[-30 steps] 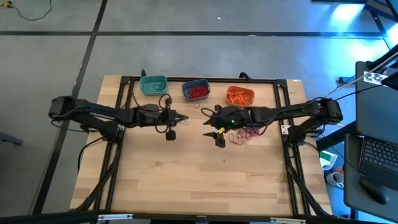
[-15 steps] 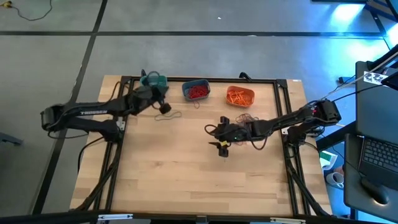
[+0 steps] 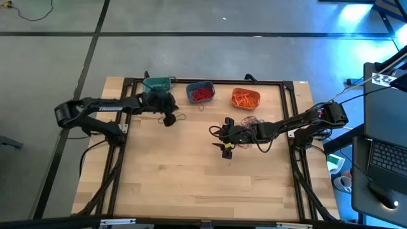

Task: Sort rubber bands into baskets

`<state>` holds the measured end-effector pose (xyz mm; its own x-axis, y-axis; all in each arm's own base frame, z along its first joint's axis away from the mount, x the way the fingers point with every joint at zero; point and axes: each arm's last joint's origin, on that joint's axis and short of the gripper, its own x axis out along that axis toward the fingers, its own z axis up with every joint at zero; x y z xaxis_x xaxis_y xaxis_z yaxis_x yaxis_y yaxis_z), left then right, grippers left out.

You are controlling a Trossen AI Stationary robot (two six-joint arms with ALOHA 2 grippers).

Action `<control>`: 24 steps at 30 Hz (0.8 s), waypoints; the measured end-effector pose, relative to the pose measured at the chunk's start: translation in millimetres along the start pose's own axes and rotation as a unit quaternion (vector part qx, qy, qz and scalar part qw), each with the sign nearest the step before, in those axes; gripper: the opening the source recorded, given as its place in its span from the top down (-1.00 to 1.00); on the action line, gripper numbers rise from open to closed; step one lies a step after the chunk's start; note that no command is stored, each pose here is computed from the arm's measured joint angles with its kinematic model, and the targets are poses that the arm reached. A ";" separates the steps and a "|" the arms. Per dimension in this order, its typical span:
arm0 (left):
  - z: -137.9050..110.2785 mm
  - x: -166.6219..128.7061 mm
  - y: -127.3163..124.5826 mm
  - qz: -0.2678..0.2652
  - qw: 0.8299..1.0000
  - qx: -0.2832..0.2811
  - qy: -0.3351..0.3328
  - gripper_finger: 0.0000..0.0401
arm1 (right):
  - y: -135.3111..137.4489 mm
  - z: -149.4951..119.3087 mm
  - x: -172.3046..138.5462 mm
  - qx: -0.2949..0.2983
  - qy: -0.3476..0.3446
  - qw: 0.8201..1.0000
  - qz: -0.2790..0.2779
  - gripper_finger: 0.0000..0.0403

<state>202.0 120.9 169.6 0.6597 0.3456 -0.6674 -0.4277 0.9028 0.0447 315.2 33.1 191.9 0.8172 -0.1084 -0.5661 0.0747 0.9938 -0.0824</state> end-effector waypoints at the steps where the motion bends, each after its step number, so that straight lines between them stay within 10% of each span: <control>1: -2.5 4.4 -3.3 -0.011 1.000 0.004 0.011 0.81 | 0.0 0.0 0.0 0.000 0.000 1.000 0.000 -0.15; 13: -31.4 42.1 -15.6 -0.001 0.992 0.037 0.119 0.23 | 0.0 -0.1 0.1 0.000 0.000 1.000 0.000 -0.15; 24: -37.7 51.0 -15.4 0.003 0.989 0.046 0.141 0.55 | -0.2 -0.1 0.1 0.000 0.000 1.000 -0.004 -0.15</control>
<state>218.9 114.9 106.9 0.4542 0.2774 -0.8466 -0.3649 0.9249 0.1073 315.2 32.9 191.8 0.8165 -0.1164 -0.5655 0.0810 0.9929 -0.0874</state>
